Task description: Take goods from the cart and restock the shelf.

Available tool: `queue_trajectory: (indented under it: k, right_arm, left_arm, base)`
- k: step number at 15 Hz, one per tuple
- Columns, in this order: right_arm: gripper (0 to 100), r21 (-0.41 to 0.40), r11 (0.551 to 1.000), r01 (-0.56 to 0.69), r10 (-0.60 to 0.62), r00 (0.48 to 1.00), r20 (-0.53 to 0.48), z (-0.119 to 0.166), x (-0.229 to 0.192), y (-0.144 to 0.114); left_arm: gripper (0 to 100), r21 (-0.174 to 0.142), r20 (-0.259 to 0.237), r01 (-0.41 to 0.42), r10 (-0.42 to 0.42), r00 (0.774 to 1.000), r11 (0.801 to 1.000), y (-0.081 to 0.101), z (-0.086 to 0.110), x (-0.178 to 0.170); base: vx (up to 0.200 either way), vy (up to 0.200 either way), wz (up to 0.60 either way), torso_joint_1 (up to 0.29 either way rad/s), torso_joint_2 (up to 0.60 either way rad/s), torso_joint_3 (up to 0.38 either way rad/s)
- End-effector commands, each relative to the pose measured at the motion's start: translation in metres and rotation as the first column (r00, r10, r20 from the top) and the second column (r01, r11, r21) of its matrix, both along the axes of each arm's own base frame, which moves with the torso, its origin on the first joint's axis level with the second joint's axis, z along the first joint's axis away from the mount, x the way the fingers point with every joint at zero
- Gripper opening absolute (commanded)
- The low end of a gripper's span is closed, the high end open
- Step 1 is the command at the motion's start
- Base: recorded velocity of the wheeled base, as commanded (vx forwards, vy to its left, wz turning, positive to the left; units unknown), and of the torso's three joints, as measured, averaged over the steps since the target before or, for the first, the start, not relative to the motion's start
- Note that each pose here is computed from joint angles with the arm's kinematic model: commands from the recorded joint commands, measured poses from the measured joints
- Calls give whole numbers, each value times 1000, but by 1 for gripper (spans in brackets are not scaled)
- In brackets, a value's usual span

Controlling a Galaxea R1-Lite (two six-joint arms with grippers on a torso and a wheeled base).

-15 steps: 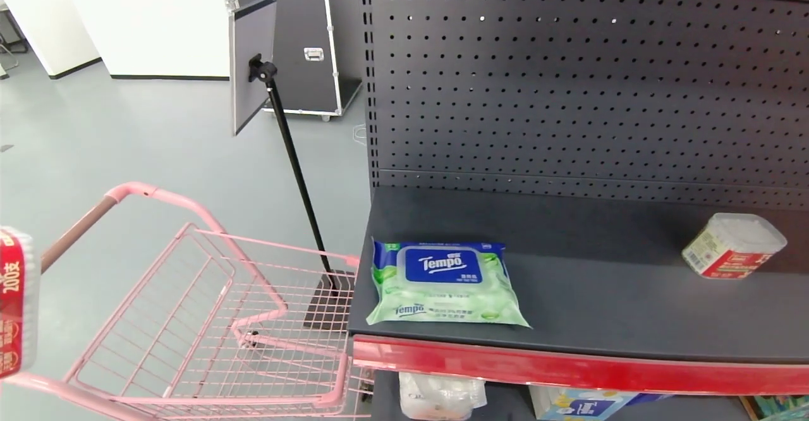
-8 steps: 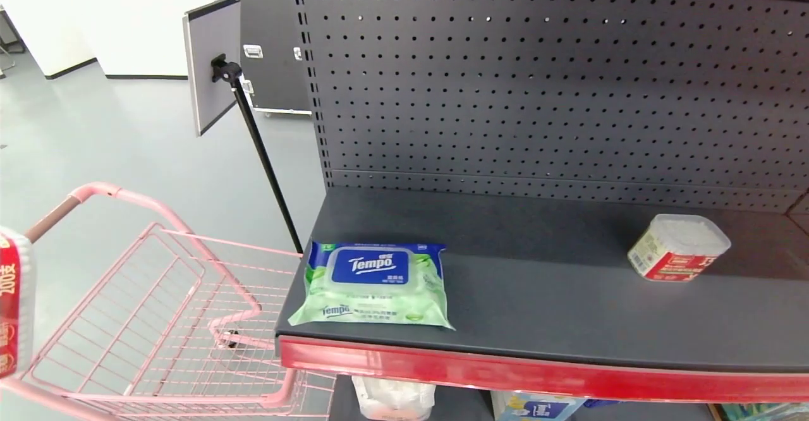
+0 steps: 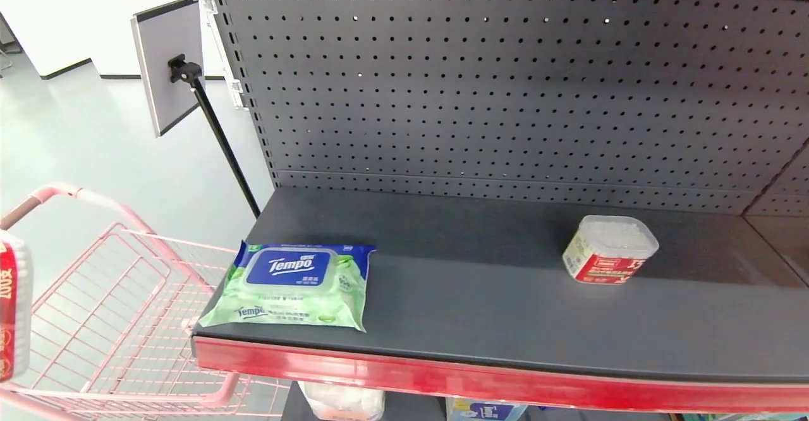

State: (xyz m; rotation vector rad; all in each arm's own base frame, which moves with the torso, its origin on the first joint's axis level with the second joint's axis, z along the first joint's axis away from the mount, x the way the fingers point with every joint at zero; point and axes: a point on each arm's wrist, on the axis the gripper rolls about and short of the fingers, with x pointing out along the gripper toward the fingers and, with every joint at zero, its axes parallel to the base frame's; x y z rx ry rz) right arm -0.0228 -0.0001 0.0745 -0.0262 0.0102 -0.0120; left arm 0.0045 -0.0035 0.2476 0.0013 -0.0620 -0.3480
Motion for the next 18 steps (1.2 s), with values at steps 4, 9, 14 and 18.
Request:
queue_trajectory:
  k: [4,9,14,18]
  right_arm:
    - [100,0,1000,0,0,1000,1,0,0,0]
    - [100,0,1000,0,0,1000,1,0,0,0]
    - [100,-1,1000,-1,1,1000,-2,0,0,0]
    - [100,0,1000,3,-3,1000,7,10,0,0]
  left_arm:
    - [0,13,0,-1,1,1000,1000,0,1,2]
    - [0,13,2,-1,1,1000,1000,0,1,1]
    - [0,14,2,-1,1,1000,1000,0,1,1]
    - [0,16,-2,14,-14,1000,1000,-1,1,3]
  base:
    - [0,-200,0,2,2,4]
    - [0,-200,0,2,5,4]
    - [0,-200,0,1,4,3]
    - [0,-100,0,2,1,2]
